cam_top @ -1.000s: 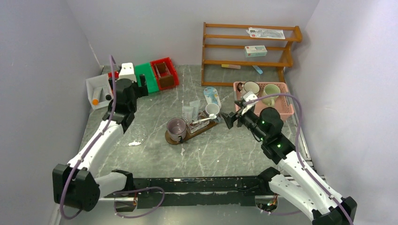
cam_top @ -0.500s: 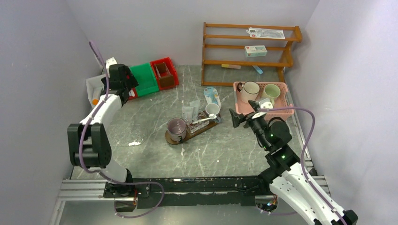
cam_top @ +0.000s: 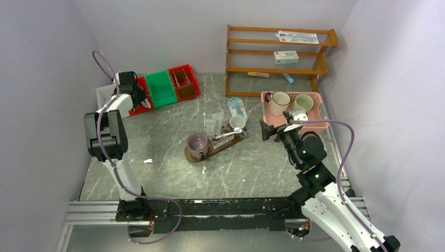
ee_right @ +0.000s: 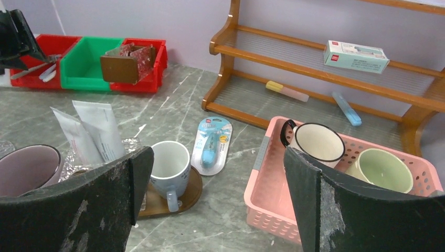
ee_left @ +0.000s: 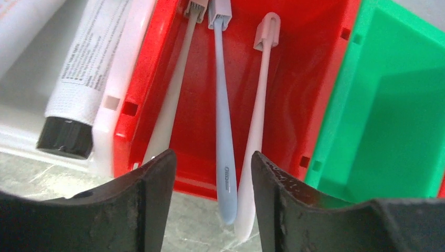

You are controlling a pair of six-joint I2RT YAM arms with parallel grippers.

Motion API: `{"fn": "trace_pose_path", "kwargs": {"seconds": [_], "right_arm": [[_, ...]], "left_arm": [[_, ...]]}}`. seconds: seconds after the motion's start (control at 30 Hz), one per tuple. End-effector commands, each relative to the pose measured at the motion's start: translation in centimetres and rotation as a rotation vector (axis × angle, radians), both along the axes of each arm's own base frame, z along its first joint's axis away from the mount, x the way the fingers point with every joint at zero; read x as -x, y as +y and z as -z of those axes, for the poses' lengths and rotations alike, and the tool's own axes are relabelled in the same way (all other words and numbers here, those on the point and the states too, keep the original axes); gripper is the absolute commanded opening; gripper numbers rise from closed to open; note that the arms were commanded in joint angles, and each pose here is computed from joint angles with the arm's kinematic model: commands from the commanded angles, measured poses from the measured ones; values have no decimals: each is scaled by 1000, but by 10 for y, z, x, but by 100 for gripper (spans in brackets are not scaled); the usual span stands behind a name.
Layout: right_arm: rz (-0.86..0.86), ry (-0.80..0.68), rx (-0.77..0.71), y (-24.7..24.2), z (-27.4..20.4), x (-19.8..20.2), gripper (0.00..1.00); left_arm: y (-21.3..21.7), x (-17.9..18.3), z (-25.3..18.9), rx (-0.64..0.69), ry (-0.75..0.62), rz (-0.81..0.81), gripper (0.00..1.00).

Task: Prepare toiletry sets of a toothbrush and toothpaste on the tray
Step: Pick up the toothbrush from the storage box.

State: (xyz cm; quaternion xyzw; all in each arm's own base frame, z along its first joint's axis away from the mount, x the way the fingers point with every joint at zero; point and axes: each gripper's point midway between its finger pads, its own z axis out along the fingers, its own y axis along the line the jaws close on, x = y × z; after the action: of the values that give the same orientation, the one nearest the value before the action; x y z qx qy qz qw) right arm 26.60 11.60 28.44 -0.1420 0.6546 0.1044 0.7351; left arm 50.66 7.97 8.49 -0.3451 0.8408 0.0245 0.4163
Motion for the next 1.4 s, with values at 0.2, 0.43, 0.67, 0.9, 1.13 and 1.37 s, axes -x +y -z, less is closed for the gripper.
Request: {"fn": "trace_pose_path", "kwargs": {"seconds": [0.2, 0.43, 0.67, 0.9, 1.13, 1.37], "right_arm": [[45, 7, 10, -6, 6, -4, 100], [41, 20, 21, -5, 10, -6, 100], [34, 25, 30, -3, 12, -6, 100], [15, 27, 32, 0, 12, -6, 100], [-13, 37, 32, 5, 11, -4, 100], [-66, 73, 21, 15, 7, -1, 100]], "left_arm": [[6, -26, 14, 41, -3, -11, 51], [13, -28, 35, 33, 34, -35, 46], [10, -34, 43, 48, 51, -15, 28], [8, -32, 5, 35, -18, 9, 11], [3, -23, -45, 18, -109, 48, 5], [-15, 3, -84, 22, -184, 154, 5]]}}
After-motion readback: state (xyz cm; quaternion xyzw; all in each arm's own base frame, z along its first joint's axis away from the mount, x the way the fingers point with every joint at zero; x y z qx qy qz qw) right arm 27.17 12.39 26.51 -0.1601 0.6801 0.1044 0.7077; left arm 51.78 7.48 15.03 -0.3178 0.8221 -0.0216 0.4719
